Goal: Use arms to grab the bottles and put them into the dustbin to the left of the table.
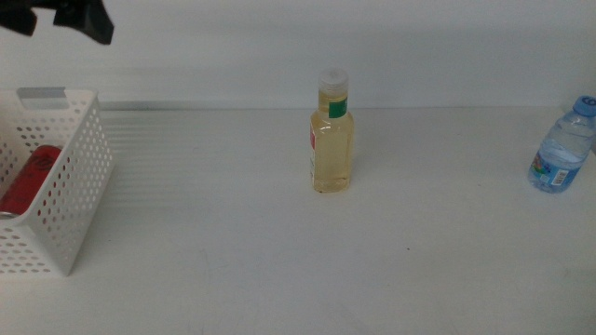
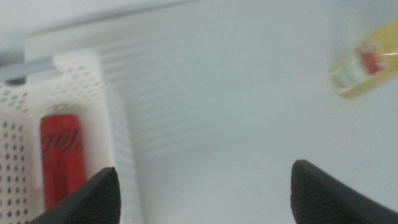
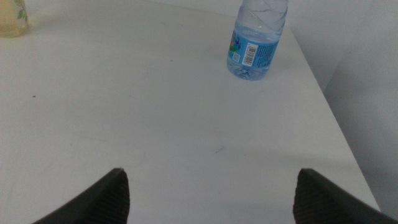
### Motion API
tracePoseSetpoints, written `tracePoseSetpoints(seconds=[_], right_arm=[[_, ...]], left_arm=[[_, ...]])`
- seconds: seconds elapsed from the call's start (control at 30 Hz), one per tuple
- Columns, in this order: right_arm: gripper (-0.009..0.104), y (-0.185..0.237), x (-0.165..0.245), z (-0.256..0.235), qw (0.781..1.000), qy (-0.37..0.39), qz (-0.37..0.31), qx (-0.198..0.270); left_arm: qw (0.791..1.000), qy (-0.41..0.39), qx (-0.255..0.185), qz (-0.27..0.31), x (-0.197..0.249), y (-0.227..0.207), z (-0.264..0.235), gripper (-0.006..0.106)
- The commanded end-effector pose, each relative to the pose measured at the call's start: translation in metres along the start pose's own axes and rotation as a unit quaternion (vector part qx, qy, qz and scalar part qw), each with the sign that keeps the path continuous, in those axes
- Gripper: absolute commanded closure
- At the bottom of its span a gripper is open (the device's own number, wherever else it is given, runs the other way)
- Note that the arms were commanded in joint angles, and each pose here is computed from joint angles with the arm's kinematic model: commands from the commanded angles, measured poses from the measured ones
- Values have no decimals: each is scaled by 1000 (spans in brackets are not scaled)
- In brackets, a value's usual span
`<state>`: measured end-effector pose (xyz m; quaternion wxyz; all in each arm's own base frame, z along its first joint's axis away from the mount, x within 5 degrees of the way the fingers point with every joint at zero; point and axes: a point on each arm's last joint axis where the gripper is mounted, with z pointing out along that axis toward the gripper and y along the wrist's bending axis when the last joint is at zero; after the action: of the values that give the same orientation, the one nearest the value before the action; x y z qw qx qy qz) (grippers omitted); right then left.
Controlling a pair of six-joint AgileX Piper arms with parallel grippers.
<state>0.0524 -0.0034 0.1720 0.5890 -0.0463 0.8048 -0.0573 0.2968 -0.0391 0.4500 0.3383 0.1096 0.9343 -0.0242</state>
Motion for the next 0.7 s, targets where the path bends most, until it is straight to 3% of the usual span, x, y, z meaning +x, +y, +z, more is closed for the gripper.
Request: tracePoseSetpoints(seconds=[0.0, 0.3, 0.4, 0.67], right_arm=[[21, -1, -8, -2, 999, -50, -8, 8], [21, -1, -8, -2, 999, -50, -8, 8], [21, -1, -8, -2, 999, -50, -8, 8], [21, -1, -8, -2, 999, -50, -8, 8]], left_arm=[[998, -57, 9, 5, -1, -14, -39, 10], [992, -83, 80, 54, 3, -63, -52, 10], [987, -102, 113, 56, 1, -78, -47, 10], [975, -147, 143, 79, 8, -109, -10, 10]])
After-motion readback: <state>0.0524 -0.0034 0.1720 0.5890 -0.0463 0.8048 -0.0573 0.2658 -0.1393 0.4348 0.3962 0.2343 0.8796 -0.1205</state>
